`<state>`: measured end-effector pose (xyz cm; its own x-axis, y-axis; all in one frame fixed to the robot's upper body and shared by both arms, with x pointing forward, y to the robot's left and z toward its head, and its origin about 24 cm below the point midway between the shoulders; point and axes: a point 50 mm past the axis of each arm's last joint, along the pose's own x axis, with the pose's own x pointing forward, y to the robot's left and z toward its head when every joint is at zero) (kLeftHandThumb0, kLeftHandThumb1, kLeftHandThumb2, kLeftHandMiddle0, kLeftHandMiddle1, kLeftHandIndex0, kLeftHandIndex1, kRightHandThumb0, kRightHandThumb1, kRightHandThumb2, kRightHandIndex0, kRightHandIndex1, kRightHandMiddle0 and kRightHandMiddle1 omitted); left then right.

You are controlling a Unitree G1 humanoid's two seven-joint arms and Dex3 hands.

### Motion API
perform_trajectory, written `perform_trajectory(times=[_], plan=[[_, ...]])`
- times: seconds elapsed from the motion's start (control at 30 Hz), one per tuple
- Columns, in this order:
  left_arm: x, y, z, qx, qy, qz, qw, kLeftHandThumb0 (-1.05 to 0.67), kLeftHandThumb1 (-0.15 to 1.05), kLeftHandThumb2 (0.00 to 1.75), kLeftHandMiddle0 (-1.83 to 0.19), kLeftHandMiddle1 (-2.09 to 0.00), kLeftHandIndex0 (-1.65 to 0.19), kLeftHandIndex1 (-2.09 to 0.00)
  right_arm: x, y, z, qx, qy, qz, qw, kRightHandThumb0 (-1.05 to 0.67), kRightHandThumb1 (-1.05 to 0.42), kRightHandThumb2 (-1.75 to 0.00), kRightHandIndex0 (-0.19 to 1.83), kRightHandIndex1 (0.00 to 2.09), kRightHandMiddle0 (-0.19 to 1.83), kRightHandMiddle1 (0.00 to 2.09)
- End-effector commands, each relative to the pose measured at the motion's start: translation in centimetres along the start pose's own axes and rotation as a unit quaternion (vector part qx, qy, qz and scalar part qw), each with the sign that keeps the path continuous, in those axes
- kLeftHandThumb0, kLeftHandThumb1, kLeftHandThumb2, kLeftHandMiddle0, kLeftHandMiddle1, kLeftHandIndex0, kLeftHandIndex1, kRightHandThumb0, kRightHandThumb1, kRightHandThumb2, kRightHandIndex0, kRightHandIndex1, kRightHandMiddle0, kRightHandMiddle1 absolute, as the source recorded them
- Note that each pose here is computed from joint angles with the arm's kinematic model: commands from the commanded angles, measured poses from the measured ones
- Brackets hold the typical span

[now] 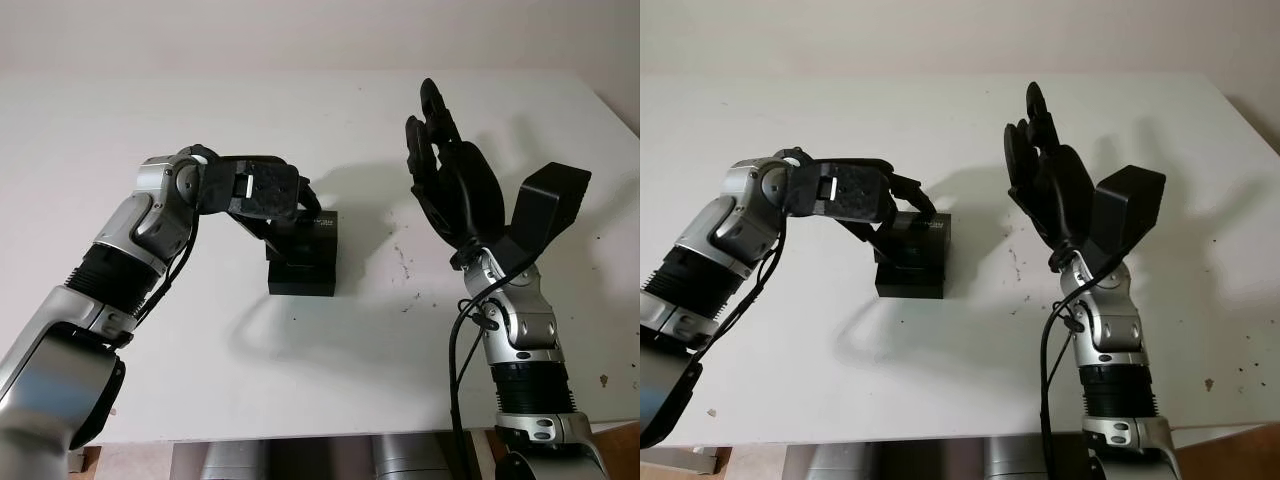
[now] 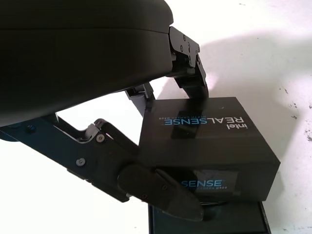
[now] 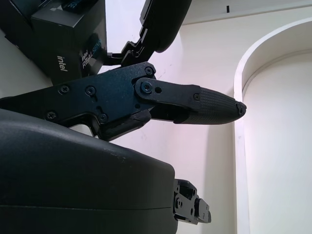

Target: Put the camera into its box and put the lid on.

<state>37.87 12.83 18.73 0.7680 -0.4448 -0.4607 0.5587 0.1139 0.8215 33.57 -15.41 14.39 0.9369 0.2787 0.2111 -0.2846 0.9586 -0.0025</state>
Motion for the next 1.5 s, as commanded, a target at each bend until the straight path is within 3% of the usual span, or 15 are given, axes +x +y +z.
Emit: perform_trajectory(times=[0.0, 0.2, 0.43, 0.63, 0.83, 0.93, 1.1, 1.23, 1.47], plan=[[0.1, -0.4, 0.1, -0.010, -0.006, -0.007, 1.000, -0.37, 1.05, 0.42, -0.38, -1.91, -0.22, -1.98, -0.1, -0.1, 0.5, -0.004, -0.006, -0.001, 1.000, -0.71, -1.05, -0.53, -0.19, 0.00, -0.19, 0.00], [-0.1, -0.6, 0.0, -0.018, -0.011, 0.025, 0.999, -0.32, 1.05, 0.38, -0.39, -1.79, -0.22, -1.94, -0.1, 0.0, 0.5, -0.002, -0.006, 0.002, 1.000, -0.71, -1.05, -0.53, -0.19, 0.00, -0.19, 0.00], [-0.5, -1.5, 0.1, 0.000, 0.005, 0.072, 0.997, -0.30, 1.05, 0.35, -0.40, -1.71, -0.27, -1.92, -0.1, 0.1, 0.5, -0.004, -0.007, -0.001, 1.000, -0.71, -1.05, -0.52, -0.19, 0.00, -0.19, 0.00], [-1.5, -2.2, 1.0, 0.044, -0.007, 0.115, 0.992, -0.29, 1.05, 0.27, -0.55, -1.53, -0.36, -1.80, -0.1, 0.2, 0.4, 0.003, -0.005, 0.003, 1.000, -0.70, -1.05, -0.52, -0.19, 0.00, -0.19, 0.00], [-2.1, -2.5, 1.8, 0.058, -0.004, 0.141, 0.988, -0.28, 1.05, 0.27, -0.61, -1.71, -0.36, -1.70, -0.1, 0.3, 0.3, -0.001, -0.005, 0.009, 1.000, -0.71, -1.05, -0.53, -0.19, 0.00, -0.19, 0.00], [-2.3, -2.5, 2.0, 0.065, 0.001, 0.149, 0.987, -0.28, 1.05, 0.25, -0.66, -1.83, -0.40, -1.76, -0.1, 0.3, 0.3, -0.003, -0.005, 0.010, 1.000, -0.70, -1.05, -0.55, -0.19, 0.00, -0.19, 0.00], [-2.8, -2.7, 2.4, 0.063, 0.010, 0.143, 0.988, -0.29, 1.05, 0.25, -0.66, -1.84, -0.41, -1.73, -0.1, 0.4, 0.3, 0.000, -0.003, 0.007, 1.000, -0.72, -1.05, -0.53, -0.19, 0.00, -0.19, 0.00], [-3.3, -2.8, 2.8, 0.057, 0.016, 0.142, 0.988, -0.28, 1.05, 0.25, -0.68, -2.03, -0.42, -1.82, 0.0, 0.5, 0.2, 0.002, -0.003, 0.009, 1.000, -0.71, -1.05, -0.53, -0.19, 0.00, -0.19, 0.00], [-3.7, -2.7, 2.8, 0.022, 0.026, 0.129, 0.991, -0.27, 1.05, 0.25, -0.68, -2.09, -0.39, -1.87, 0.2, 0.6, 0.1, 0.000, -0.004, 0.013, 1.000, -0.70, -1.05, -0.54, -0.19, 0.00, -0.19, 0.00]])
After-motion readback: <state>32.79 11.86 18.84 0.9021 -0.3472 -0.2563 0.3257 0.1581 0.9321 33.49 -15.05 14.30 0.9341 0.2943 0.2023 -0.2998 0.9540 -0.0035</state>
